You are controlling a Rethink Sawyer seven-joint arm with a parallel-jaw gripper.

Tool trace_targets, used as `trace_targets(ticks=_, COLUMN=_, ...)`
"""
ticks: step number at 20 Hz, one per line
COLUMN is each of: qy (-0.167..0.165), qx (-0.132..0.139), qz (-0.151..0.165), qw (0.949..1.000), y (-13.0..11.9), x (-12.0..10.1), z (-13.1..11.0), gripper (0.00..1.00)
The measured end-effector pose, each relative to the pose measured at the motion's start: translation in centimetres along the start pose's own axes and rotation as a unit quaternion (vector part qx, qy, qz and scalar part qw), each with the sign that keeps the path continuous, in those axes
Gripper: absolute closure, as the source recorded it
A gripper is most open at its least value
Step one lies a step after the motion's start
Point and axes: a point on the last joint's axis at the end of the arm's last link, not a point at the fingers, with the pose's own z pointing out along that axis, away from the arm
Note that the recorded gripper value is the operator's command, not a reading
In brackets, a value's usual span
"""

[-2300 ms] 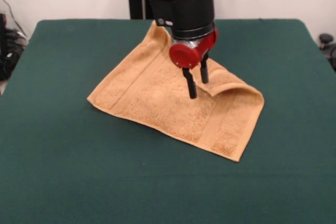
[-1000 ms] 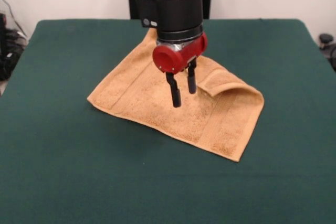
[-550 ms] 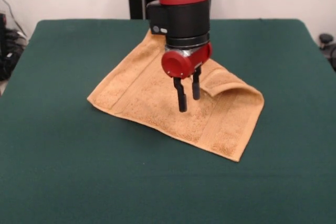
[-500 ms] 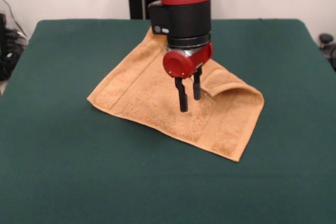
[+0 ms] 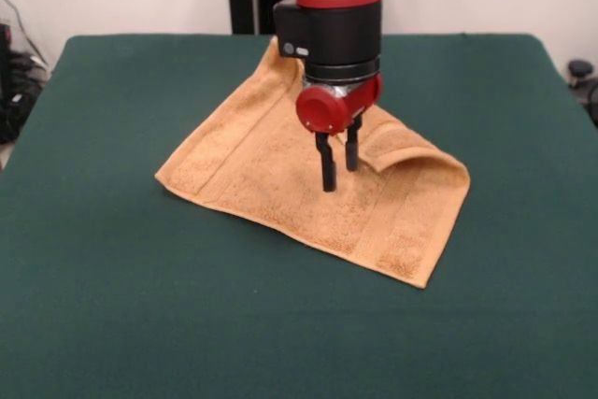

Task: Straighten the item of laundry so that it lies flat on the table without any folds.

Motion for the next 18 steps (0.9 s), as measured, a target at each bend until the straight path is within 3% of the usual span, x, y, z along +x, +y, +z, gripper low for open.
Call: trace_targets(ticks=18, qy=0.013, qx=0.002, qz=0.023, qw=0.9997, y=0.1, x=1.2, z=0.2, gripper=0.00)
